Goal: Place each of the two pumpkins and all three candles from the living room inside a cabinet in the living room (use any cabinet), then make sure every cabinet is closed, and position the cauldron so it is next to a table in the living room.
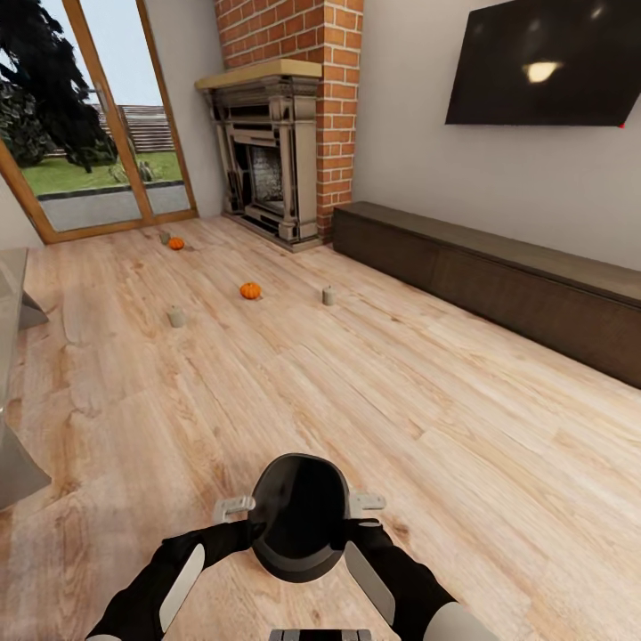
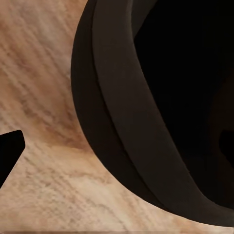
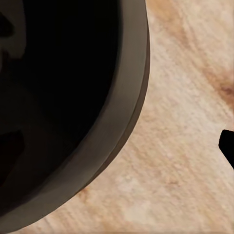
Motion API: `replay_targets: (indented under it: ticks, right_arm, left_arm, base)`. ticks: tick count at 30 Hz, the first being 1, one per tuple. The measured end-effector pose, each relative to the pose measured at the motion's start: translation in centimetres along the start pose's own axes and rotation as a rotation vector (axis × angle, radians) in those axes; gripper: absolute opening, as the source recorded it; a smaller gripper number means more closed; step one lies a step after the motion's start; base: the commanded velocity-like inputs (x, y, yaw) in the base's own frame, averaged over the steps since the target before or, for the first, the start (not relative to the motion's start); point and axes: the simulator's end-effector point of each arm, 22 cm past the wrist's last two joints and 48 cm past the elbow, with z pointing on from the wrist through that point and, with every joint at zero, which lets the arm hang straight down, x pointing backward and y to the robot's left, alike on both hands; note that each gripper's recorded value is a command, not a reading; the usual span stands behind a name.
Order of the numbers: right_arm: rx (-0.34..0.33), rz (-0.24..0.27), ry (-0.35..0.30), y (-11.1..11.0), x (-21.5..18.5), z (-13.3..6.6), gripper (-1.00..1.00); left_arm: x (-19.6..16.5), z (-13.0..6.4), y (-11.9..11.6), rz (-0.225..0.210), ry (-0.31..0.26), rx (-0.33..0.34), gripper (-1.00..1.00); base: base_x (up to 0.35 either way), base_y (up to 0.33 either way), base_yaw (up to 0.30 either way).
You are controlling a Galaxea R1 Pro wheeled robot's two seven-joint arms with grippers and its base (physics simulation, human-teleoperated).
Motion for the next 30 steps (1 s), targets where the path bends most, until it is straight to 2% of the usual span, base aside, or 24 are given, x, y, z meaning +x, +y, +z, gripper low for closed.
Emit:
replay_targets:
  ticks: [26,30]
  right_arm:
    - [0.001,0.001,0.0,-0.05,0.06,0.04,1.0]
    - [0.009,0.013,-0.009,-0.4,0.39,0.53,1.0]
  left_arm:
    - [0.02,0.01,-0.07,0.003,0.001,0.002,1.0]
    - [0.38,0.25,0.07,0.0,0.008,0.0,1.0]
  base:
    - [0.029,0.009,0.0]
    - [0.0,0.0,0.0]
